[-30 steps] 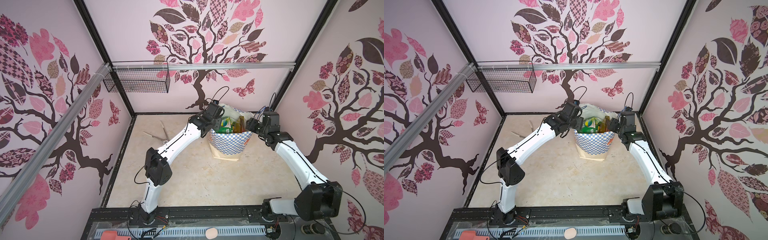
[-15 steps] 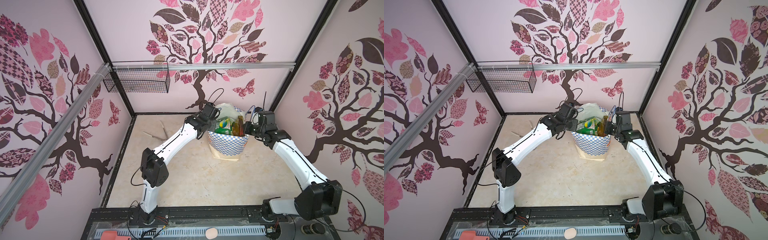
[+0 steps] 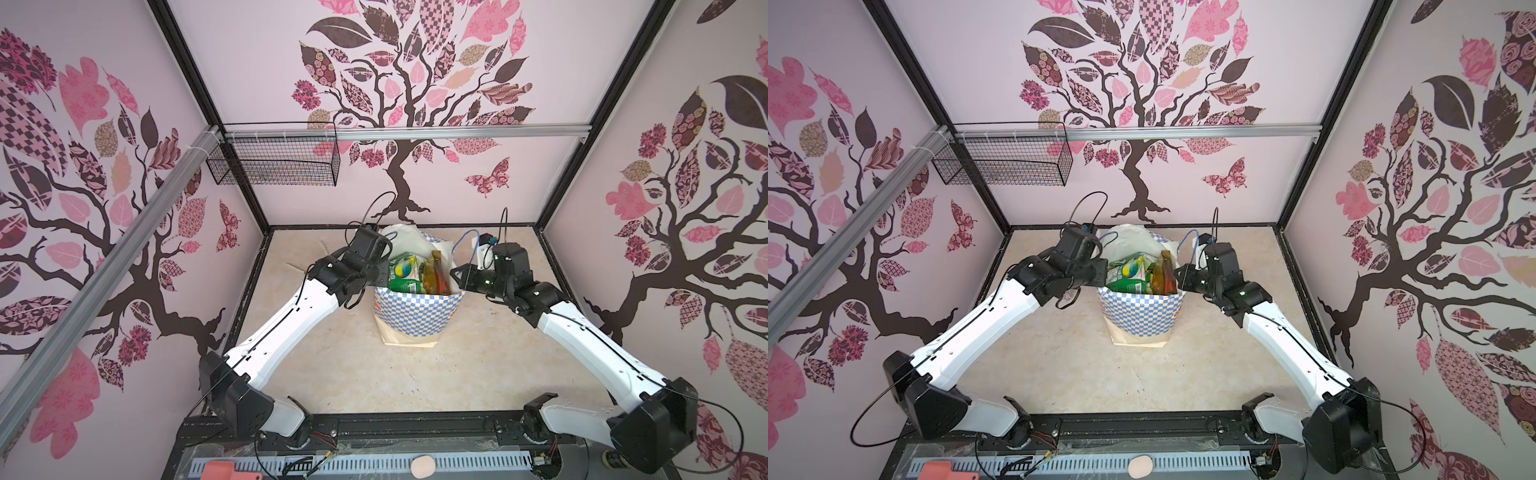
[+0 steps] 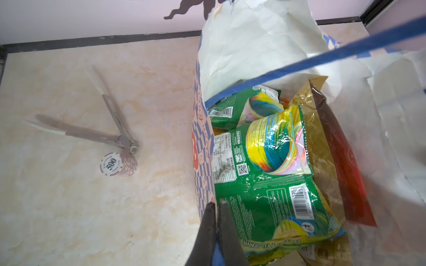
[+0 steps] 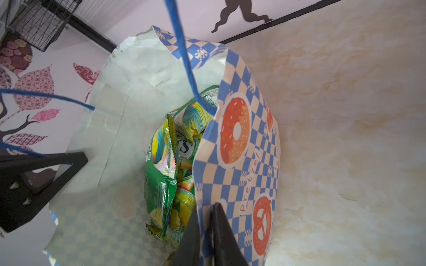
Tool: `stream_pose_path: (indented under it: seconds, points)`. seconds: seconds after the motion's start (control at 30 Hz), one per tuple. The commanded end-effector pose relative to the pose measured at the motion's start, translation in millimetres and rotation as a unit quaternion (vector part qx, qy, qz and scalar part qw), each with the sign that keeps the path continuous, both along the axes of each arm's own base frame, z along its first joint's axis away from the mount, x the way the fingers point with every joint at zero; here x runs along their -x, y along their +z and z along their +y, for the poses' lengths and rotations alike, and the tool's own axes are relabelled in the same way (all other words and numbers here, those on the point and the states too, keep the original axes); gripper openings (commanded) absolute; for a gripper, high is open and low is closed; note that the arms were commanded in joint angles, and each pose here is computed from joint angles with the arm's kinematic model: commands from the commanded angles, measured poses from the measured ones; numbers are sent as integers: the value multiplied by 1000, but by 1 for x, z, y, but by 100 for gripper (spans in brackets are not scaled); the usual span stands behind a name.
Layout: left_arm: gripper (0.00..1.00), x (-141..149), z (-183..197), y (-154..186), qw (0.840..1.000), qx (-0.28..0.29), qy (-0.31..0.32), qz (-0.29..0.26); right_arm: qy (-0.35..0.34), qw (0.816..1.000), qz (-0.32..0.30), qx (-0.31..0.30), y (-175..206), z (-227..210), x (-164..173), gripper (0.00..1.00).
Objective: Take the snacks out of the paper bag
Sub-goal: Move the paper bag to the center of the table.
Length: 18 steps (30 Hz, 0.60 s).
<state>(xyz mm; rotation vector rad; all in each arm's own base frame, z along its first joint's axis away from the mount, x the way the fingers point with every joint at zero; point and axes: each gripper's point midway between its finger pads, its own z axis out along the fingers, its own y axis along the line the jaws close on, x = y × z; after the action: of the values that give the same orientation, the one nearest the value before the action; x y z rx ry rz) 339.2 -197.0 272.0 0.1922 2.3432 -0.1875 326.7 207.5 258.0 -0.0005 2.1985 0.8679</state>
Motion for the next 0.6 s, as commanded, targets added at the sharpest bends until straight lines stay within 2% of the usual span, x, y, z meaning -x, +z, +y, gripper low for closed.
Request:
stream_pose_path:
  seconds: [0.0,0.07,0.13,0.2,0.3,0.43,0.57]
  points:
    - [0,0,8,27,997,41,17,-62,-2,998,-37,-42,34,11,6,17]
    - [0,9,11,26,996,56,16,-62,-14,999,-36,-26,28,7,3,20]
    - [0,16,11,26,995,75,13,-63,-16,999,-35,-16,28,6,1,29]
    - [20,22,13,27,994,85,11,-63,-14,999,-39,-17,32,6,1,45]
    - [40,28,20,34,994,84,13,-75,-21,998,-57,-22,47,2,2,68]
    - [57,40,31,59,991,75,-3,-113,-39,993,-108,-18,82,-12,8,80]
    - [68,62,28,96,980,71,-84,-164,-49,982,-179,-29,140,-27,23,86]
